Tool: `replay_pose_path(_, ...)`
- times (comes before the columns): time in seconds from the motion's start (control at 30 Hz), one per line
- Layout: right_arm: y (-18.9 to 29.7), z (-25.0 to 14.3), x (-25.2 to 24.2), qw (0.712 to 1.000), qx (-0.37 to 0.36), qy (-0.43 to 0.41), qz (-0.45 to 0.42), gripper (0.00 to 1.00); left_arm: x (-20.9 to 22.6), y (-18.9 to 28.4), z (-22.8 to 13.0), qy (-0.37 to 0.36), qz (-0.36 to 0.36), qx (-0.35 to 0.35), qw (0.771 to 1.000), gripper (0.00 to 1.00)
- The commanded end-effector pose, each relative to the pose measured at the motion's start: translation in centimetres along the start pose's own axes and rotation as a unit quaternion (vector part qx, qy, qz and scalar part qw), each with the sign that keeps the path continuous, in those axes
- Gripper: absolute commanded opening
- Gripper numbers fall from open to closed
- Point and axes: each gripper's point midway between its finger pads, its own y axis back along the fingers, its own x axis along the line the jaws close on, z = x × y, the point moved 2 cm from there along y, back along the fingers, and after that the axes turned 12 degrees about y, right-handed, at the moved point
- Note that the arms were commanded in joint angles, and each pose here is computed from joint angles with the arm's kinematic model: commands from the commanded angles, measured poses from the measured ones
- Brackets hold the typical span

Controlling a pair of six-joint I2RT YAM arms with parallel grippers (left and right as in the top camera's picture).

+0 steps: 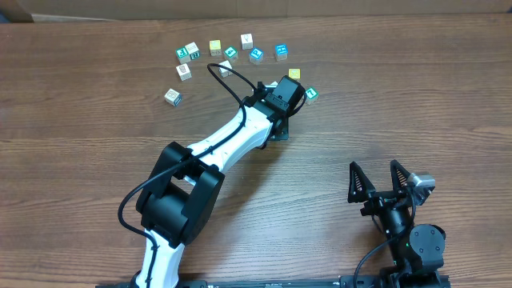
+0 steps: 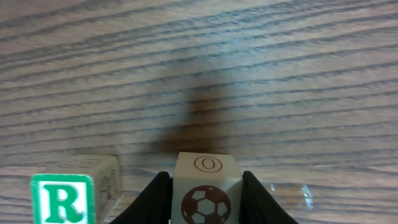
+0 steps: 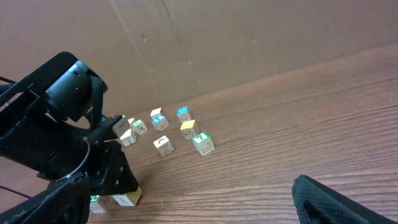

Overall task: Form a horizontal line
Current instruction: 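Carry the O block rightward to beside the green R block, then lower the O block right of the R block and open the left gripper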

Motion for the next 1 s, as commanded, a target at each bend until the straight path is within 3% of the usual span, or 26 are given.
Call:
replay_pose_path(0.0,0.06,0.25,-0.07,1.000,-0.008,-0.001,-0.001,1.00,1.09,-0.58,0.52,-0.002,0.028,-0.019,0.999,0.27)
replay_pose_path(0.7,0.06,0.25,-0.07,1.000,-0.008,-0.001,-0.001,1.00,1.03,-0.60,0.11,0.009,0.025,-0.009,1.000,0.32)
replay_pose_path(0.97,0.06,0.25,-0.07,1.000,-0.008,-0.001,-0.001,1.00,1.20,-0.59,-0.04,0.008,0.029,-0.006,1.000,0.43)
